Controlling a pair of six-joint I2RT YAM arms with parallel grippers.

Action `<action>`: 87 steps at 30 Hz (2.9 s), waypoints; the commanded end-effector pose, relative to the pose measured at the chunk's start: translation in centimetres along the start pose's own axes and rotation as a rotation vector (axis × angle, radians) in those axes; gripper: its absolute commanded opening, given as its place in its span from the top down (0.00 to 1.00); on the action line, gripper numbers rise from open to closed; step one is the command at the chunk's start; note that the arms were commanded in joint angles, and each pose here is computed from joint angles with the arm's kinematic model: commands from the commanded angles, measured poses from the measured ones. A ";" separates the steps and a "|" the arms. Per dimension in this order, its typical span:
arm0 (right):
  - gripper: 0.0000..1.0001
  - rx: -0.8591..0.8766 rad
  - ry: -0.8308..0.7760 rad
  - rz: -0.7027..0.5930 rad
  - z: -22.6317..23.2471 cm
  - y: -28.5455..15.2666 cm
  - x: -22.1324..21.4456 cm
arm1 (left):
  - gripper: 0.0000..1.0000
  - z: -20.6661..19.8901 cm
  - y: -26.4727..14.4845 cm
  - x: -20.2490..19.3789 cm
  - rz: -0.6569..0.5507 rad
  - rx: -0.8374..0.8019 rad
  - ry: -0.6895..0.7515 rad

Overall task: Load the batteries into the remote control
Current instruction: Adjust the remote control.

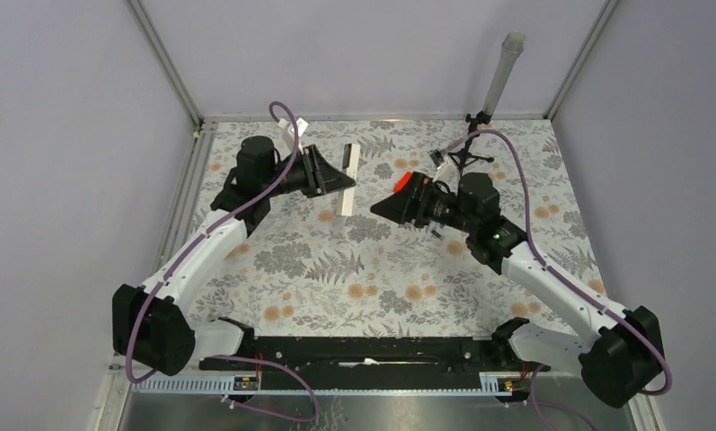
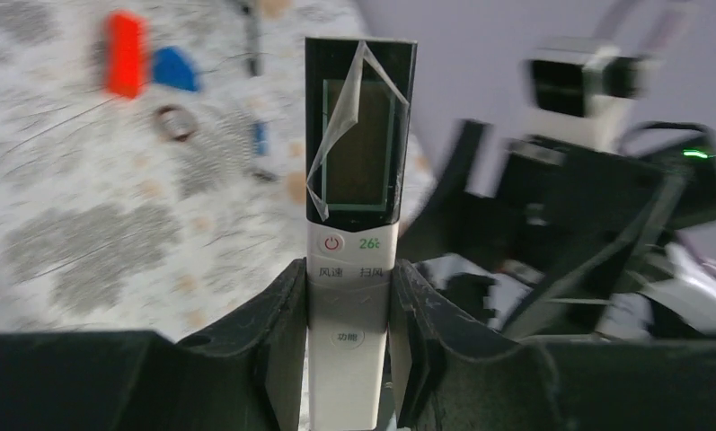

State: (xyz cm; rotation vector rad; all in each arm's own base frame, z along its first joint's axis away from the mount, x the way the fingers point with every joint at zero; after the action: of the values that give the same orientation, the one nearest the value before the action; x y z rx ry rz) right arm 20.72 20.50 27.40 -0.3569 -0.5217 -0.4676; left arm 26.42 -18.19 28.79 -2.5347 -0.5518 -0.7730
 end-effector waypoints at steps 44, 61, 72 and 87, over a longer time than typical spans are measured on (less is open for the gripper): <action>1.00 0.320 -0.621 0.170 10.5 0.0 2.4 | 0.24 -10.4 -7.7 4.7 0.214 -0.303 0.551; 1.00 0.383 -0.700 0.360 10.3 -0.6 1.5 | 0.25 -11.1 -8.3 2.7 0.309 -0.542 0.508; 1.00 0.454 -0.700 0.415 10.5 -0.3 0.5 | 0.31 -11.0 -8.2 2.0 0.335 -0.534 0.471; 1.00 0.464 -0.706 0.429 9.8 0.1 0.0 | 0.40 -11.9 -8.5 2.0 0.287 -0.582 0.469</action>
State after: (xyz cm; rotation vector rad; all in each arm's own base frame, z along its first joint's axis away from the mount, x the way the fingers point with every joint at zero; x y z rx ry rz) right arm 17.17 24.52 34.55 -0.2299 -1.1242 0.2020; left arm 19.13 -16.51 39.90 -2.6775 0.2367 -1.3940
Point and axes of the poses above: each gripper's point midway between its finger pads, its own y axis out along the fingers, its own z axis along the line the jaws close on, x = y × z, the point moved 8 cm from there along -y, back along the fingers
